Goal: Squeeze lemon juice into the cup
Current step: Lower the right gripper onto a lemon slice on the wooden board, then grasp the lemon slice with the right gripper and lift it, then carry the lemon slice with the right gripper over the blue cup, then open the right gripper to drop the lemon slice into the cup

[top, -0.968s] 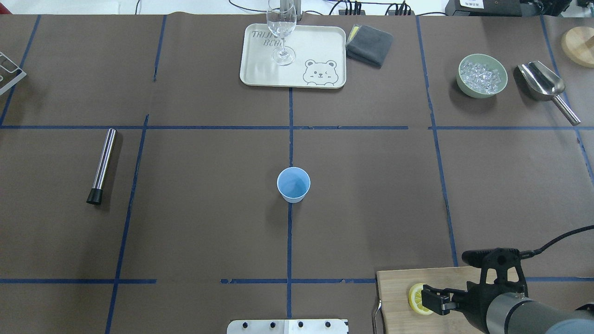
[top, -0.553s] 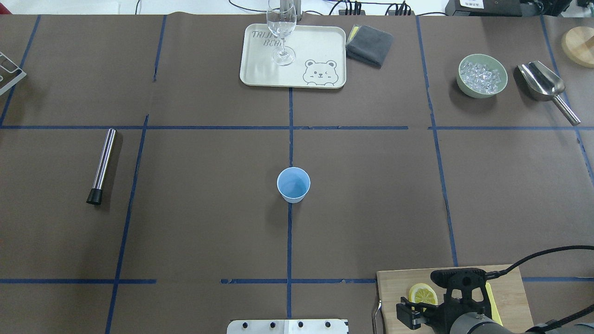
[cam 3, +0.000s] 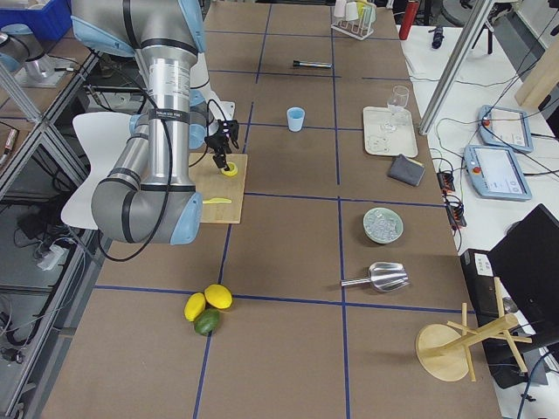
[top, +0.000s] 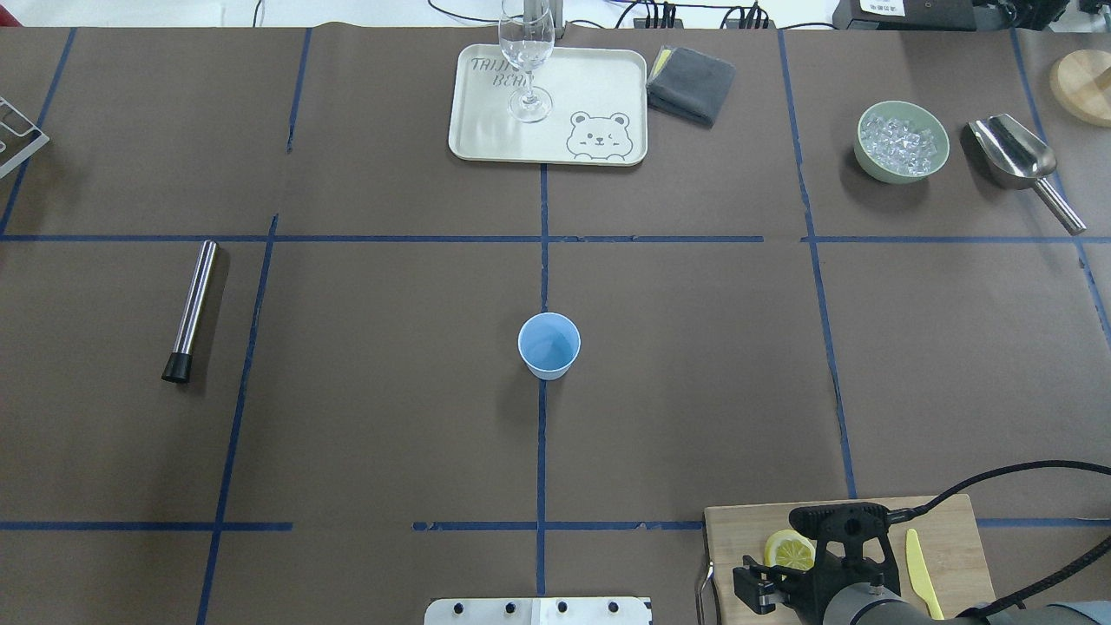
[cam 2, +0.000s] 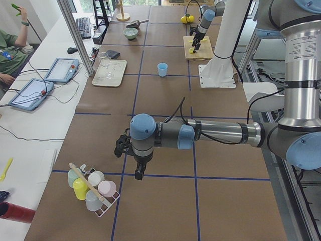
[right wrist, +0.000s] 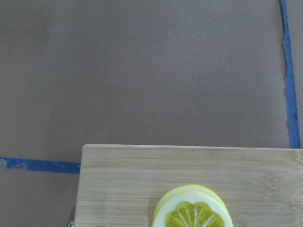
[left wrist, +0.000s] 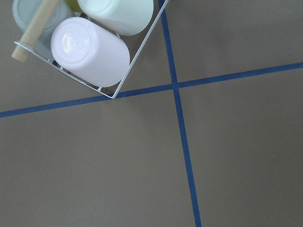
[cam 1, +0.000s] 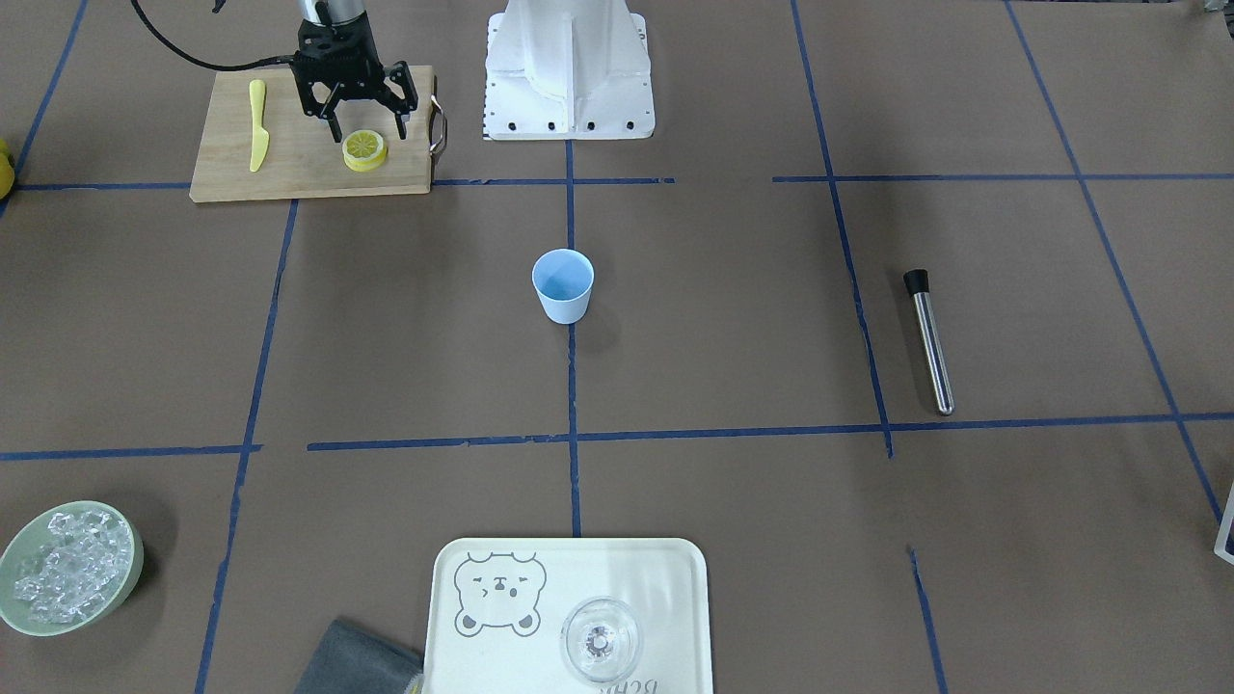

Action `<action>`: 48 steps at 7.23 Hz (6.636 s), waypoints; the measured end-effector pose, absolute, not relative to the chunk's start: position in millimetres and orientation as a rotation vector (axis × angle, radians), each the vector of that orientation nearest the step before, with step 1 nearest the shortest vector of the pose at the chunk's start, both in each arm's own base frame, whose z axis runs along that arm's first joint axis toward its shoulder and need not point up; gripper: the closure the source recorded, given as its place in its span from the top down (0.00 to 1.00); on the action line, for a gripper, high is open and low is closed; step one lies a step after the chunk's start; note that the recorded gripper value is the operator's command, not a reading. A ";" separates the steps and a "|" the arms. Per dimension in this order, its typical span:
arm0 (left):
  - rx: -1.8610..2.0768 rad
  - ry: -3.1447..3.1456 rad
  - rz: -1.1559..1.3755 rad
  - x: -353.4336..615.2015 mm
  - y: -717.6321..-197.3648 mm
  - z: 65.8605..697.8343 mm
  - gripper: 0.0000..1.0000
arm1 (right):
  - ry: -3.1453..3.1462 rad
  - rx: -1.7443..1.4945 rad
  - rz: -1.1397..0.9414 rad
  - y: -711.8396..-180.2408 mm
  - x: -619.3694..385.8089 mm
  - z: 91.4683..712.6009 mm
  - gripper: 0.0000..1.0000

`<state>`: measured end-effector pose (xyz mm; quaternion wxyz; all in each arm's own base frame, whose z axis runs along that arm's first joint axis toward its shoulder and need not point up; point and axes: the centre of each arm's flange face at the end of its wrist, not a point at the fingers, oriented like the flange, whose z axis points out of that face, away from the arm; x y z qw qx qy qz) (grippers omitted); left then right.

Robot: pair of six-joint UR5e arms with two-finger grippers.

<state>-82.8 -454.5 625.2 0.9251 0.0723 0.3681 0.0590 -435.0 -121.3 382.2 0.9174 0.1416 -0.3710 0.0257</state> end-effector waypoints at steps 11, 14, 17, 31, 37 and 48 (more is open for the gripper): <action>0.153 0.755 0.123 -82.8 -454.8 623.6 1.00 | -0.743 0.289 0.054 -129.6 -437.5 404.9 0.00; 0.152 0.755 0.123 -82.8 -454.8 623.7 1.00 | -0.776 0.293 0.086 -141.9 -427.2 385.9 0.00; 0.150 0.755 0.122 -82.7 -454.6 624.6 1.00 | -0.811 0.287 0.117 -154.8 -413.5 363.1 0.00; 0.125 0.757 0.112 -82.7 -452.3 634.6 1.00 | -0.699 0.178 0.226 -374.9 -541.2 102.5 0.00; 0.116 0.758 0.108 -82.6 -450.6 639.7 1.00 | -0.678 0.190 0.185 -385.9 -562.3 107.0 1.00; 0.158 0.749 0.143 -76.1 -458.8 621.8 1.00 | -0.671 0.188 -0.044 -508.5 -439.9 155.3 1.00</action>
